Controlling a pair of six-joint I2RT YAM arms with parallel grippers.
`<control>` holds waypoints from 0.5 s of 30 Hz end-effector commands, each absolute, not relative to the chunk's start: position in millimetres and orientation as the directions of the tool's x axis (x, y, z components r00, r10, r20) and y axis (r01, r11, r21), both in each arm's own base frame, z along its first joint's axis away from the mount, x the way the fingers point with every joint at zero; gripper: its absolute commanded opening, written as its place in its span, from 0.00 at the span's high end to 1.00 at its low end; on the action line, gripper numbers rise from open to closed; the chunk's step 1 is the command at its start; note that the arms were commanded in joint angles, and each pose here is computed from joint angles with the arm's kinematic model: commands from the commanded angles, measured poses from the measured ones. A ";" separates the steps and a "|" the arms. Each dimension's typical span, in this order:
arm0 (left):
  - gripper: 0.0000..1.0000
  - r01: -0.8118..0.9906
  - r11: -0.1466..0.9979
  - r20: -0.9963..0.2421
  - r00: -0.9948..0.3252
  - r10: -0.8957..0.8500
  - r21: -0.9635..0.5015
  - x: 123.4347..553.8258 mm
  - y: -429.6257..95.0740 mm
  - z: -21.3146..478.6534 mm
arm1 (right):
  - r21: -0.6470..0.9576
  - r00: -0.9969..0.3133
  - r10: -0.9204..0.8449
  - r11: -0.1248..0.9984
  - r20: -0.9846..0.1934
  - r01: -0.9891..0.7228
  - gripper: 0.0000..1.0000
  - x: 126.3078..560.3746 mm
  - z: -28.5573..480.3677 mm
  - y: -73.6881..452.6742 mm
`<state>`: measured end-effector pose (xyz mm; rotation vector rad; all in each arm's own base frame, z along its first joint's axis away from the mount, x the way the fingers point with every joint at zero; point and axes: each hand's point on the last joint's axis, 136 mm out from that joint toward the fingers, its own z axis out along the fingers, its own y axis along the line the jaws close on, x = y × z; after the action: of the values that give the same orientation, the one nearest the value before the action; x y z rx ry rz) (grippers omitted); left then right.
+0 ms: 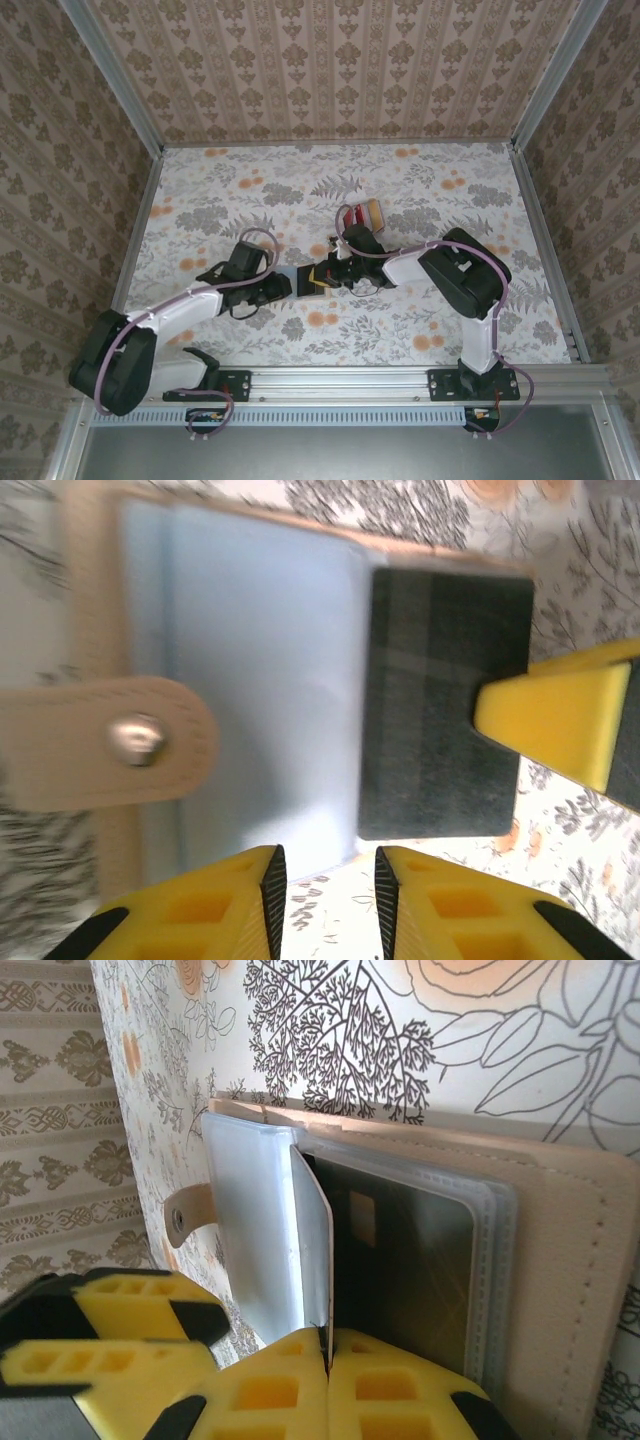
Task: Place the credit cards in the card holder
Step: Insert the credit card into the card slot.
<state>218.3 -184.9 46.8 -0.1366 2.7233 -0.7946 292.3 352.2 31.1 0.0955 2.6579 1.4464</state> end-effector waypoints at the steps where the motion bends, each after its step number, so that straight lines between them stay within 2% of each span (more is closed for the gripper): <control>1: 0.69 -0.030 0.894 -0.312 -0.932 -0.187 -0.447 220.9 -154.9 55.3 | 0.784 -0.995 0.100 0.619 -0.022 0.045 0.93 278.8 1.6 339.5; 11: 0.71 -0.032 0.885 -0.280 -0.943 -0.181 -0.465 218.8 -154.6 44.7 | 0.785 -0.995 0.098 0.618 -0.028 0.039 0.93 279.4 2.7 340.9; 15: 0.70 -0.040 0.909 -0.269 -0.949 -0.165 -0.415 223.8 -150.7 35.2 | 0.783 -0.995 0.096 0.620 -0.026 0.040 0.93 278.1 2.1 340.3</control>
<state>220.1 -153.1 38.1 -0.1893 2.7522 -0.6384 292.1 352.3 31.1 0.0695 2.6516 1.4409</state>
